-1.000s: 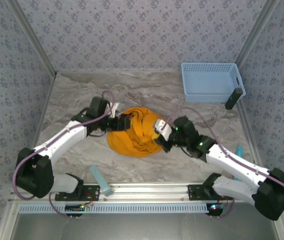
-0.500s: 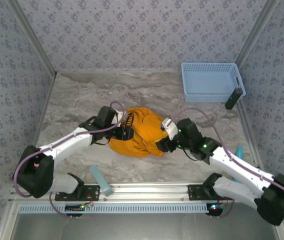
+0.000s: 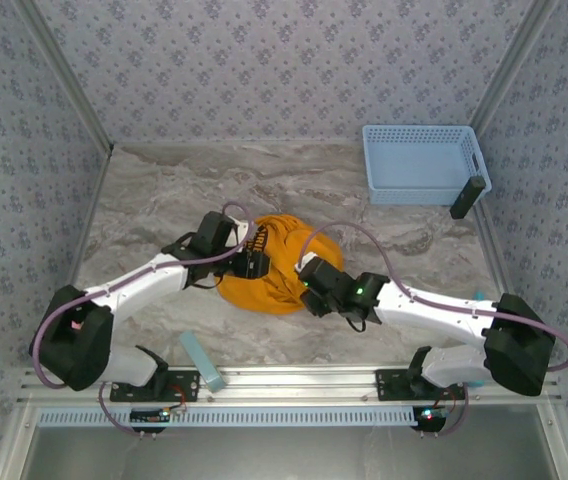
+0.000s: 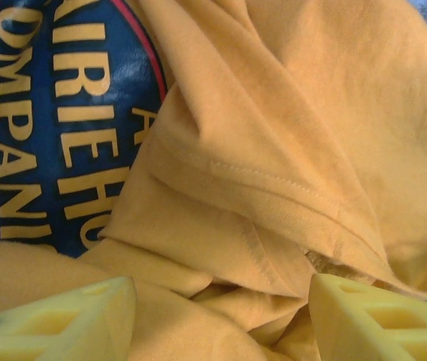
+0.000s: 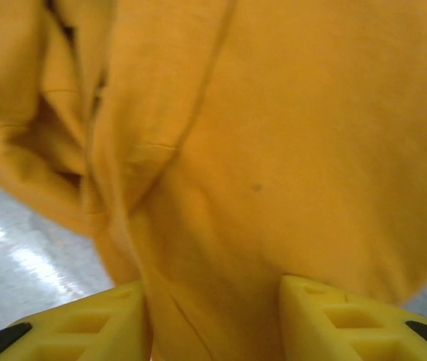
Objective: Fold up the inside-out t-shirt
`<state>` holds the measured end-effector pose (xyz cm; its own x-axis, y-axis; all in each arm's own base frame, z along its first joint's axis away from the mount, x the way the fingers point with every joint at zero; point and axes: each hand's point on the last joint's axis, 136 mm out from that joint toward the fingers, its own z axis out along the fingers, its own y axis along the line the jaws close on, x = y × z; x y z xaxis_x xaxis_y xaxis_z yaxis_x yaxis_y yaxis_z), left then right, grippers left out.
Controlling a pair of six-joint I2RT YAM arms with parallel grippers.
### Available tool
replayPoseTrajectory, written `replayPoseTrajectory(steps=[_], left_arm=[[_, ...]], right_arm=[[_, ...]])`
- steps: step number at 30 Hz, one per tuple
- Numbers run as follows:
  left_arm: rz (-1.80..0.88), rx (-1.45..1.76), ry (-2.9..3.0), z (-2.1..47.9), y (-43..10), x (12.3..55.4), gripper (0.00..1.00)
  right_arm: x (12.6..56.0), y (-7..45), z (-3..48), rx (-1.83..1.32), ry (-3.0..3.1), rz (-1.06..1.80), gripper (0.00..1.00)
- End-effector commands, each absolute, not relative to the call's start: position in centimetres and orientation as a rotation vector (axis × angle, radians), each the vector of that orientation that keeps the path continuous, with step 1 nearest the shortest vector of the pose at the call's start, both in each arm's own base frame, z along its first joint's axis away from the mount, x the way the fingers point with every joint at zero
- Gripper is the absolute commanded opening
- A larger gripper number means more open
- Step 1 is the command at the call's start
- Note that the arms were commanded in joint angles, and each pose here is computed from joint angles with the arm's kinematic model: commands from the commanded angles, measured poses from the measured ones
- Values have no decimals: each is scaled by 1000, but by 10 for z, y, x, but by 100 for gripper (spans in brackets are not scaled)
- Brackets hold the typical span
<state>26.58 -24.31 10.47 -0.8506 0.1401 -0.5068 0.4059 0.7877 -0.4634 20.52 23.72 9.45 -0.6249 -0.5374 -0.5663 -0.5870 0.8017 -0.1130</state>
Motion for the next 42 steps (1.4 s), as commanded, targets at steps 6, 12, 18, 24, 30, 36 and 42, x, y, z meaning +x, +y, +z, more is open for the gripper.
replayPoseTrajectory(steps=[6, 12, 18, 24, 30, 36, 42], left_arm=[[-798, 483, 2421, 122, -251, 272, 63], [-783, 581, 2365, 127, -256, 270, 63], [-717, 585, 2360, 126, -248, 273, 63], [-709, 576, 2351, 123, -247, 274, 63], [-681, 583, 2343, 122, -244, 275, 63], [-668, 735, 2182, 141, -249, 271, 64], [-615, 909, 1897, 179, -264, 269, 72]], right_arm=[[217, 196, 79, -220, 2443, 28, 38], [215, 202, 89, 35, 2465, 171, 55], [199, 211, 61, 345, 2522, 417, 55], [203, 210, 44, 439, 2538, 403, 47], [216, 222, 43, 476, 2499, 444, 14], [229, 212, 115, 349, 2395, 454, 0], [257, 192, 181, 155, 2349, 473, 0]])
